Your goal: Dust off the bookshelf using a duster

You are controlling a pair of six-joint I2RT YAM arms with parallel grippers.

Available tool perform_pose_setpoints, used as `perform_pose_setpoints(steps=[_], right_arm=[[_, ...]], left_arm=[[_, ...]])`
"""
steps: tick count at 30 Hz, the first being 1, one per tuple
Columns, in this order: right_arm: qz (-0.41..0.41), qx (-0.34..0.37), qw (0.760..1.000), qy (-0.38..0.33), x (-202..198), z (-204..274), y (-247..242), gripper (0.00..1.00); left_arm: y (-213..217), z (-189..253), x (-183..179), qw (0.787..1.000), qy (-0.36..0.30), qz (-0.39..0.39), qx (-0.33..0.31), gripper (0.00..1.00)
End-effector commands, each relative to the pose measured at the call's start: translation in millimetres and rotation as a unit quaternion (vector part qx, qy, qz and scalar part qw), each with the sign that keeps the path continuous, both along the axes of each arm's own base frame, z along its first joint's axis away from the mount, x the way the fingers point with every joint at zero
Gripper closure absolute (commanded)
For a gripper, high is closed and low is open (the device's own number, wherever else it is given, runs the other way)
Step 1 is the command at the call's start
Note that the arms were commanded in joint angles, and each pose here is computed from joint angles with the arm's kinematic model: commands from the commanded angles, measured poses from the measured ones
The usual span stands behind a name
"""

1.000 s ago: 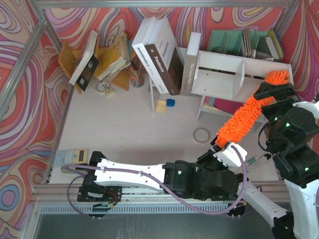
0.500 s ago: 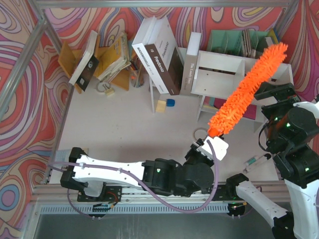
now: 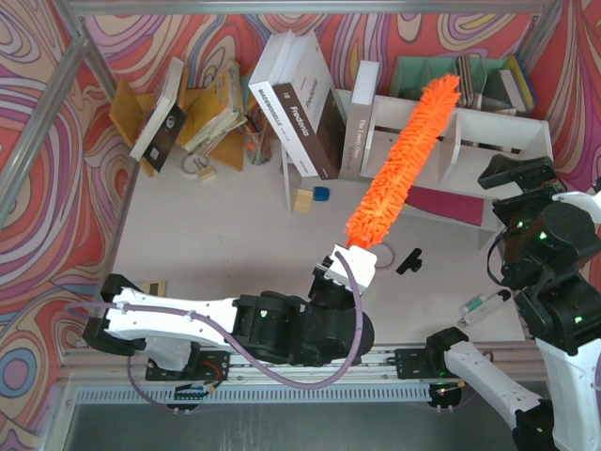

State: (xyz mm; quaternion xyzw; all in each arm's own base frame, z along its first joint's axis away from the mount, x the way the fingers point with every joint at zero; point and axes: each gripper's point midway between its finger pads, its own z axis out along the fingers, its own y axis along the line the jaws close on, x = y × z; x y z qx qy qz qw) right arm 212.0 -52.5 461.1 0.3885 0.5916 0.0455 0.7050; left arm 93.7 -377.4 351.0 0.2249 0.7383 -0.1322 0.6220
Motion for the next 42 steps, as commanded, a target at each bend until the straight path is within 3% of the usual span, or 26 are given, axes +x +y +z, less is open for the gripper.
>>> perform_pose_setpoints(steps=[1, 15, 23, 33, 42], right_arm=[[-0.011, -0.004, 1.000, 0.000, -2, -2, -4, 0.01], [-0.006, 0.000, 1.000, -0.001, 0, 2, -1, 0.01], [-0.005, 0.003, 1.000, -0.001, -1, 0, -1, 0.01], [-0.002, 0.003, 1.000, 0.003, 3, -3, 1, 0.01], [-0.003, 0.003, 1.000, 0.006, 3, -7, 0, 0.01]], left_arm=[[28, -26, -2, 0.999, 0.038, 0.021, 0.007, 1.00], [-13, -70, -32, 0.988, 0.075, -0.085, 0.107, 1.00], [24, -74, -30, 0.988, 0.084, -0.050, 0.118, 1.00], [62, -60, -12, 0.994, 0.068, 0.013, 0.083, 1.00], [31, -71, -24, 0.992, 0.074, -0.033, 0.100, 1.00]])
